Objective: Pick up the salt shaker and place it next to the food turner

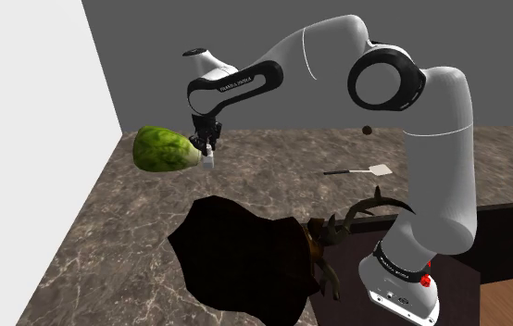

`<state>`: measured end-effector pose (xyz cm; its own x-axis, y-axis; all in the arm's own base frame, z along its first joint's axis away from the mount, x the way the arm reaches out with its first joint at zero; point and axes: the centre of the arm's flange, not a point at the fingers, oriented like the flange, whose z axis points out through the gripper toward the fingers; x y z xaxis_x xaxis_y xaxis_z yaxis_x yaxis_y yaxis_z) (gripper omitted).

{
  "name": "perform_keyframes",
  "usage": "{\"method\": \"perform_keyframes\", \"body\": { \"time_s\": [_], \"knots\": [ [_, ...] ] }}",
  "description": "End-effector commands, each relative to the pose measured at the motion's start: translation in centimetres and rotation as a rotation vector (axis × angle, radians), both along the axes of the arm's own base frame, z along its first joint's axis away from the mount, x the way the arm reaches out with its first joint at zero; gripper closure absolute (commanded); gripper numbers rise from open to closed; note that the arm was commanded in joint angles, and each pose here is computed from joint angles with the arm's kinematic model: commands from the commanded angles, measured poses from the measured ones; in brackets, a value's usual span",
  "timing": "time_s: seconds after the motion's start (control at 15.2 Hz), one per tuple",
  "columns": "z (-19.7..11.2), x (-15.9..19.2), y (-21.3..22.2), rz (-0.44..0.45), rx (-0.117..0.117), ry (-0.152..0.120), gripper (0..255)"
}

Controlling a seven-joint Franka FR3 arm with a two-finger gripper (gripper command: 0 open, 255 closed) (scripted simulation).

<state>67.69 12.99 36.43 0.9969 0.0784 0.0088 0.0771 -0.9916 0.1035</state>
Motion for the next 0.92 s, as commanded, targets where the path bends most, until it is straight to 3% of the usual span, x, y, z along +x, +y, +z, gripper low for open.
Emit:
{"method": "perform_keyframes", "body": {
  "time_s": [0.0,0.86],
  "knots": [
    [0.4,0.0,0.0,0.000,-0.001,0.002,255],
    [7.3,0.0,0.0,0.000,-0.001,0.002,255]
  ]
}}
